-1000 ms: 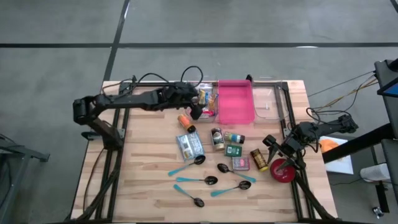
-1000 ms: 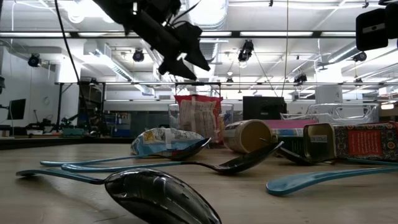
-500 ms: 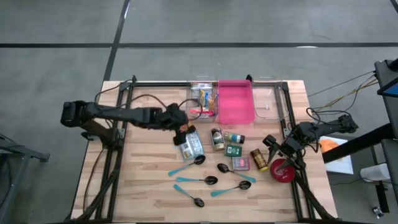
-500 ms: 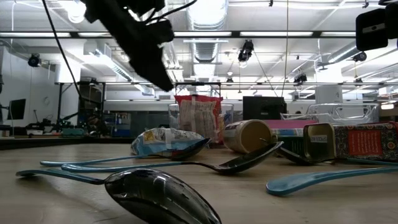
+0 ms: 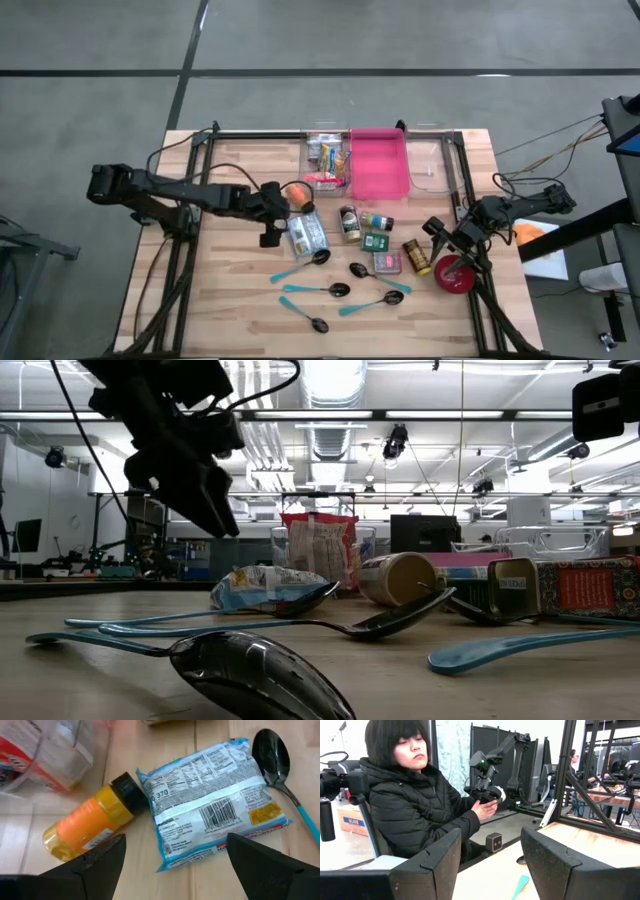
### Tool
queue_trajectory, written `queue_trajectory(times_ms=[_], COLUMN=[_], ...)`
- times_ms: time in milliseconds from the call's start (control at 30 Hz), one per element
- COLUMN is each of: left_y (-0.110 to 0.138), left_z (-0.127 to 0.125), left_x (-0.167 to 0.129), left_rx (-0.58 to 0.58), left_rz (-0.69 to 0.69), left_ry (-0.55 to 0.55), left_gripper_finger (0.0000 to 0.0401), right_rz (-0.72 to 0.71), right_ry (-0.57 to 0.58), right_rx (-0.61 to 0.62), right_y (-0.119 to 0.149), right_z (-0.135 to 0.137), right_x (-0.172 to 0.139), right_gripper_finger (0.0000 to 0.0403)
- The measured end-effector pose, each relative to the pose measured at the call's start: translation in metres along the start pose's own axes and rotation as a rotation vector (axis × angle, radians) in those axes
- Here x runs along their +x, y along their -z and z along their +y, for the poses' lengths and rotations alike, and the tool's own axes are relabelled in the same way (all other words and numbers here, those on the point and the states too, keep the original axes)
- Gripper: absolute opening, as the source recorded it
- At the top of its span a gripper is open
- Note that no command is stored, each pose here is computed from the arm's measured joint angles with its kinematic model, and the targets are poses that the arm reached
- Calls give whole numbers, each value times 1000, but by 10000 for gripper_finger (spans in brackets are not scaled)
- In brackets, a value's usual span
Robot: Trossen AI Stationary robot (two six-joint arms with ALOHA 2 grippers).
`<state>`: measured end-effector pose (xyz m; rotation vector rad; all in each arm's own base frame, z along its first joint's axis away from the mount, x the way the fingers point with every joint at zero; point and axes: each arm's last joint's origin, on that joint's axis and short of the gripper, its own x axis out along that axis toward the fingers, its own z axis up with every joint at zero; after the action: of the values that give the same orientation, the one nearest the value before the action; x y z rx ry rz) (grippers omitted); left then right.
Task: Pick & Place Food Item
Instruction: Put the light blue noodle pack into the left transparent bin
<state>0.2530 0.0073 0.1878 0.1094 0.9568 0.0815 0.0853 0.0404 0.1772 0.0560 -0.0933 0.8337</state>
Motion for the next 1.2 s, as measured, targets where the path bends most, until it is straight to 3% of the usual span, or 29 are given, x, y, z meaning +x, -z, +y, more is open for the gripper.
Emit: queue_trajectory(times_ms=[333,733,1200], left_y=[9,36,44], left_z=[9,17,15], left_x=[9,24,31], left_rx=[18,-10,-32], left_rz=[-61,-136,-112], left_ry=[72,77,89], left_gripper_finger=[344,344,344], right_rz=[0,0,0], right_ry=[0,0,0], right_rx=[0,-2,-2], right_y=[0,0,0], right_z=[0,0,0], right_x=[0,0,0], right_gripper_finger=[206,206,206])
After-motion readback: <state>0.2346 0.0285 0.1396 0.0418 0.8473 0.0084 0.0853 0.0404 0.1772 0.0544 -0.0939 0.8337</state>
